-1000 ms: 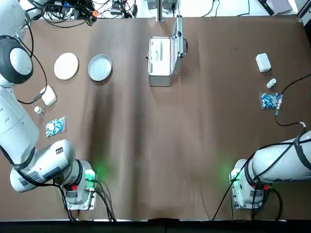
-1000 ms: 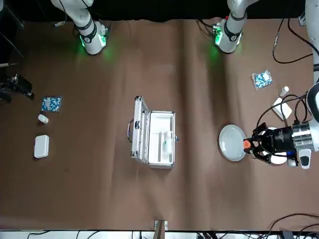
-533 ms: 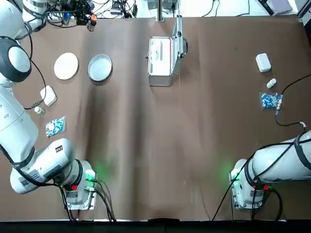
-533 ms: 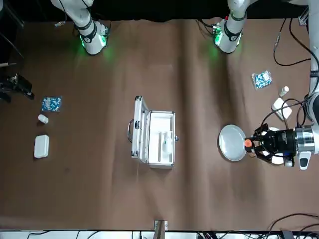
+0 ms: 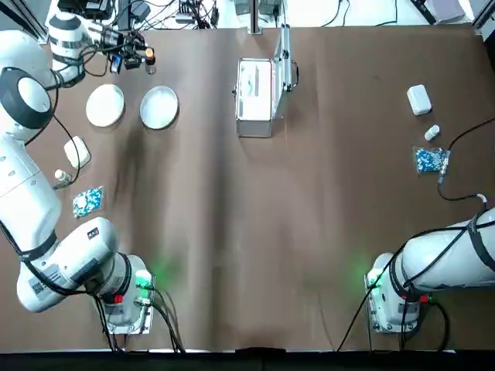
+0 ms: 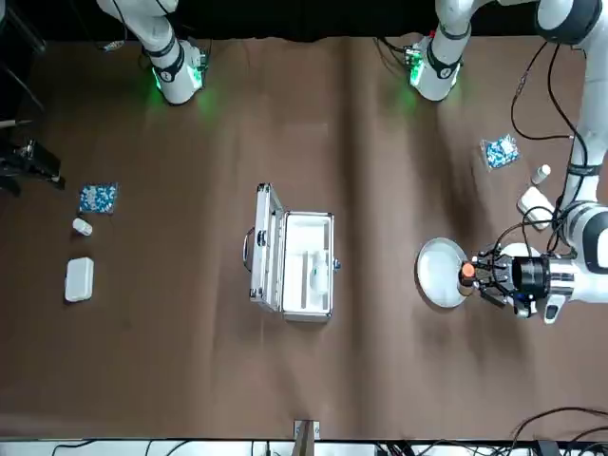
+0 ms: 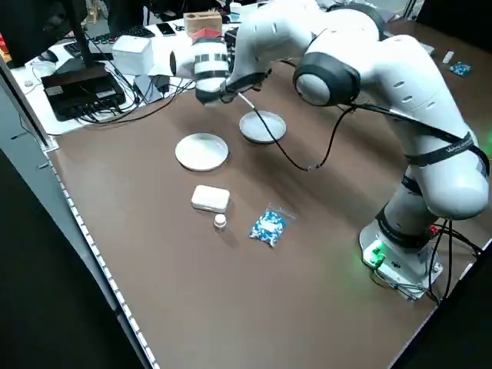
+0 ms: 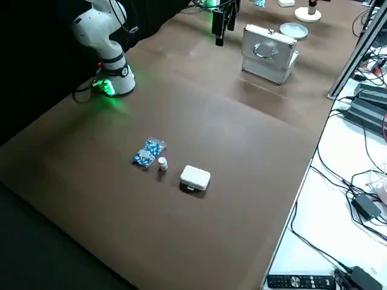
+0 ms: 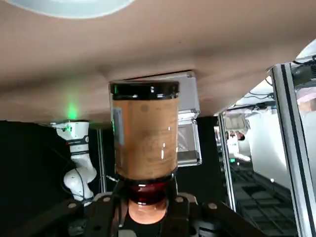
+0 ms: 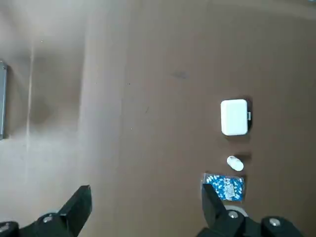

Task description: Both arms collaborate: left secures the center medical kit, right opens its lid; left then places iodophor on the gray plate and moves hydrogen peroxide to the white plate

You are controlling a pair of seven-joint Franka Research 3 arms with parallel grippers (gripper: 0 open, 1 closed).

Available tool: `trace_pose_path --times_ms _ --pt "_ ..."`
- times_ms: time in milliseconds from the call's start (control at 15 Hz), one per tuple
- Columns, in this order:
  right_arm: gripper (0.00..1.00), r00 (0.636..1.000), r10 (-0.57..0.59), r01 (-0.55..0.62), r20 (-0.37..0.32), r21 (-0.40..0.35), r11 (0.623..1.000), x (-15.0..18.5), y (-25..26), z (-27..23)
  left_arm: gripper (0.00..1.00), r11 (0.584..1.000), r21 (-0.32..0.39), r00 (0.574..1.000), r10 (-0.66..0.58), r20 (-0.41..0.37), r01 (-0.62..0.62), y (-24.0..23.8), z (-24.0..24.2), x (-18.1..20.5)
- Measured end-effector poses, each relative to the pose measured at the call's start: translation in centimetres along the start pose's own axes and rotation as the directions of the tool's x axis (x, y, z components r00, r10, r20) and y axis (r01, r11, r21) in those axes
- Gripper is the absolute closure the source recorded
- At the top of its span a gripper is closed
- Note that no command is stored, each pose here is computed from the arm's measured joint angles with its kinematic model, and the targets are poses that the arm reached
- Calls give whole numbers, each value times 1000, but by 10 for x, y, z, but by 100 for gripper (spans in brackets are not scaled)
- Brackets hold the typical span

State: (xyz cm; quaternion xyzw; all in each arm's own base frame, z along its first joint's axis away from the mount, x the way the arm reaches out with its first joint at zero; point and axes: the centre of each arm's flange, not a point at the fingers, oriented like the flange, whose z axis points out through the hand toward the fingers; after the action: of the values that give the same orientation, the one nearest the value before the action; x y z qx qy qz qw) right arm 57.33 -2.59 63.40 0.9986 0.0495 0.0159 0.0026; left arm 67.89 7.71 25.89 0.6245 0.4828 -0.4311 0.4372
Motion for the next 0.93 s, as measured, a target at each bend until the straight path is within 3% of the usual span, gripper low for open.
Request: trace_pose_path --times_ms 400,933 --pt "1 1000 -4 4 7 2 1000 0 -2 1 67 1000 -9 995 -21 95 22 -28 1 64" --pt "1 1000 -10 10 13 5 1000 -1 -5 1 67 999 -7 987 -32 155 33 -47 22 113"
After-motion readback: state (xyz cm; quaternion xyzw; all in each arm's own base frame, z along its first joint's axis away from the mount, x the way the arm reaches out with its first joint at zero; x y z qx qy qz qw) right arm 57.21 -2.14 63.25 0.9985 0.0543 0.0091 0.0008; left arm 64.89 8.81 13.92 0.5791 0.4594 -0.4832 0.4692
